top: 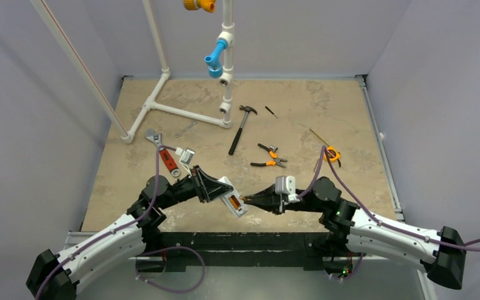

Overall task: Load the batteries into the remote control
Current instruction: Place the battery at the center of the board.

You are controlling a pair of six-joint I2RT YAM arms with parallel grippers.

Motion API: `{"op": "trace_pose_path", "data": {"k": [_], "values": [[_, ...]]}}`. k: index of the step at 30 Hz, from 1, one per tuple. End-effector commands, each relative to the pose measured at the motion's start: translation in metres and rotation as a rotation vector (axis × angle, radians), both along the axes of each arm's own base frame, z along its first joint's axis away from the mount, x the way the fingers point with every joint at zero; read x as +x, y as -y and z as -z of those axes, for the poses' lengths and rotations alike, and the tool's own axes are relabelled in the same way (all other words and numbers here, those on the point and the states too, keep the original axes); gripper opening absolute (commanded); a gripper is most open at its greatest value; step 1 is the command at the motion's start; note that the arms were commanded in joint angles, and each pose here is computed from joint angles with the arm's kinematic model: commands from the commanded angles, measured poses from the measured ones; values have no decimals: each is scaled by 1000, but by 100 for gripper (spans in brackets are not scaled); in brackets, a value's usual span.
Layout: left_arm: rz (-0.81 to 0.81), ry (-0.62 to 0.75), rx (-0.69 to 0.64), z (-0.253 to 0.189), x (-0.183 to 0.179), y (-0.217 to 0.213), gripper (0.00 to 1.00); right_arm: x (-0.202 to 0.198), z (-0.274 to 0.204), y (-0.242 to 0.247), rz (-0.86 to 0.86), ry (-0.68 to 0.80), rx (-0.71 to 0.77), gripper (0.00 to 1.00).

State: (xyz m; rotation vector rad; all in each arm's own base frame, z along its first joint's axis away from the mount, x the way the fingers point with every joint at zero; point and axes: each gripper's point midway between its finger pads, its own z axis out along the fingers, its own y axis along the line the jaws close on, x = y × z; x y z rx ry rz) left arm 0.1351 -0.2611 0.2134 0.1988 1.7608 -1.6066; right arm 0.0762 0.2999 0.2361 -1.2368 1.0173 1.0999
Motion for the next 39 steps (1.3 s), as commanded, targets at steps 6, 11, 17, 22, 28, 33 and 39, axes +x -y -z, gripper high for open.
{"op": "trace_pose_path", "data": {"k": [6, 11, 17, 22, 28, 33, 39], "values": [[-98, -28, 40, 11, 5, -16, 0, 116, 59, 54, 1001, -767, -140, 0], [-111, -33, 57, 14, 5, -19, 0, 110, 116, 64, 1193, -981, -297, 0], [-108, -33, 56, 11, 6, -17, 0, 105, 163, 67, 1320, -1165, -283, 0], [-116, -37, 61, 13, 7, -18, 0, 109, 180, 69, 1410, -1179, -306, 7], [-124, -44, 61, 15, 7, -19, 0, 107, 200, 61, 1431, -1223, -348, 12], [-131, -48, 64, 16, 8, -21, 0, 100, 218, 56, 1431, -1282, -382, 27], [-136, -49, 71, 19, 7, -23, 0, 101, 206, 59, 1429, -1249, -402, 46]]}}
